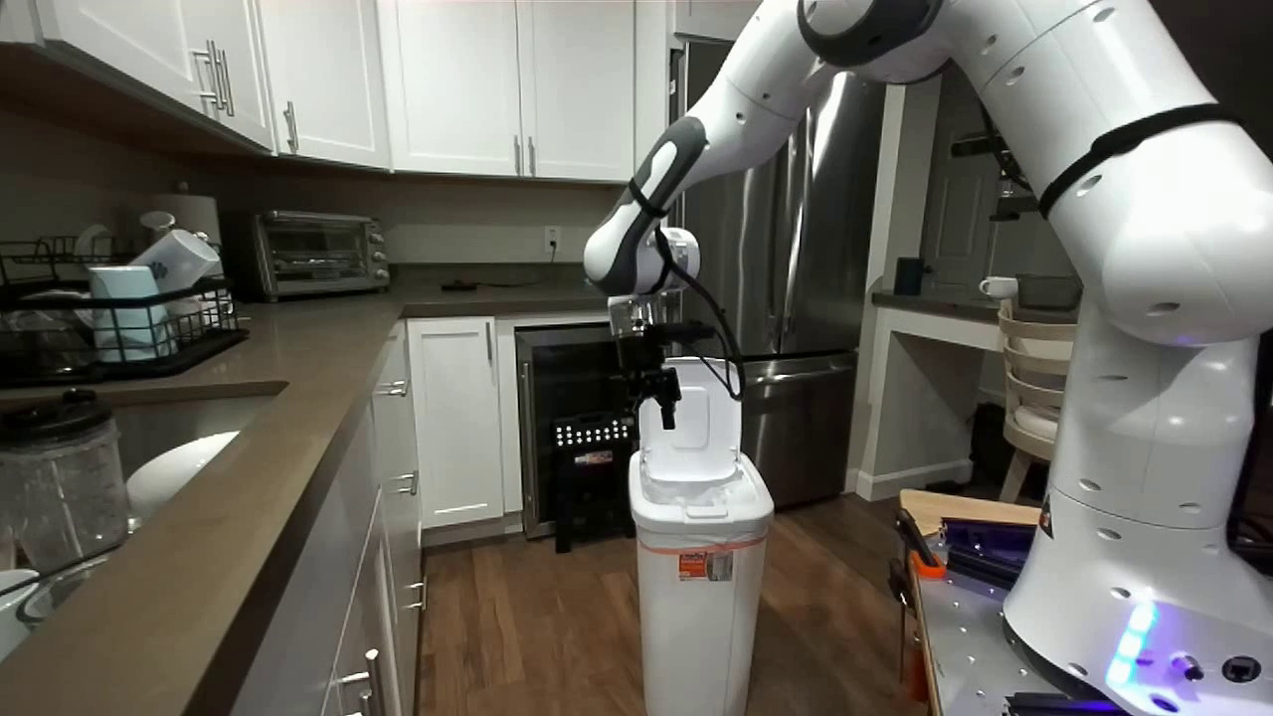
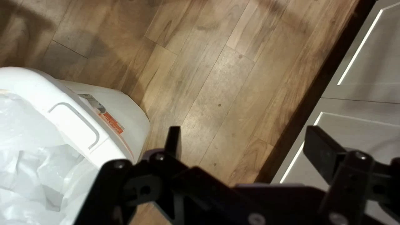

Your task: Open the white bin

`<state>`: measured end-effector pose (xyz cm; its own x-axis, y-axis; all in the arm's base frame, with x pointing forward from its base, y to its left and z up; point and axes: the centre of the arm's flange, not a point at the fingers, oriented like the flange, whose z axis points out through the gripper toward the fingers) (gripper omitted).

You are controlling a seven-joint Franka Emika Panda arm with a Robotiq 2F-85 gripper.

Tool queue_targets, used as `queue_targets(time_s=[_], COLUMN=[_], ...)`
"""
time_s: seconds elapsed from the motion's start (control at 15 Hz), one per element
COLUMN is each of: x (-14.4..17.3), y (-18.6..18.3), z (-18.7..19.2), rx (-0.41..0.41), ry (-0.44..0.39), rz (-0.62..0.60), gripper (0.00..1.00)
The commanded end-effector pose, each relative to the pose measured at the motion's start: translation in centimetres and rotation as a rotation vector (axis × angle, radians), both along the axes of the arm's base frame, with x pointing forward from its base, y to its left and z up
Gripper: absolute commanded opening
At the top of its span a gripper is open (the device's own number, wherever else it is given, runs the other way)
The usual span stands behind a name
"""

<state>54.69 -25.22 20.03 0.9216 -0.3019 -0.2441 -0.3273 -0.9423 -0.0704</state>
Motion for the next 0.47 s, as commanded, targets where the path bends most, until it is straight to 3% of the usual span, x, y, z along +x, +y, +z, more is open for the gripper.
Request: queue_targets(time_s=[0.0,0.27,0.33,0.4], x=[-4.0,-7.6,-4.4,-5.2], y=[3.8,5.8,4.9,5.2], z=[4.5,8.0,5.1,5.9], rx=[0.011,0.076,0.060,0.069], ry=[0.026,0.065,0.056,0.063], rz=[0.027,0.062,0.043,0.043], gripper=[1.00,1.00,1.00,1.00])
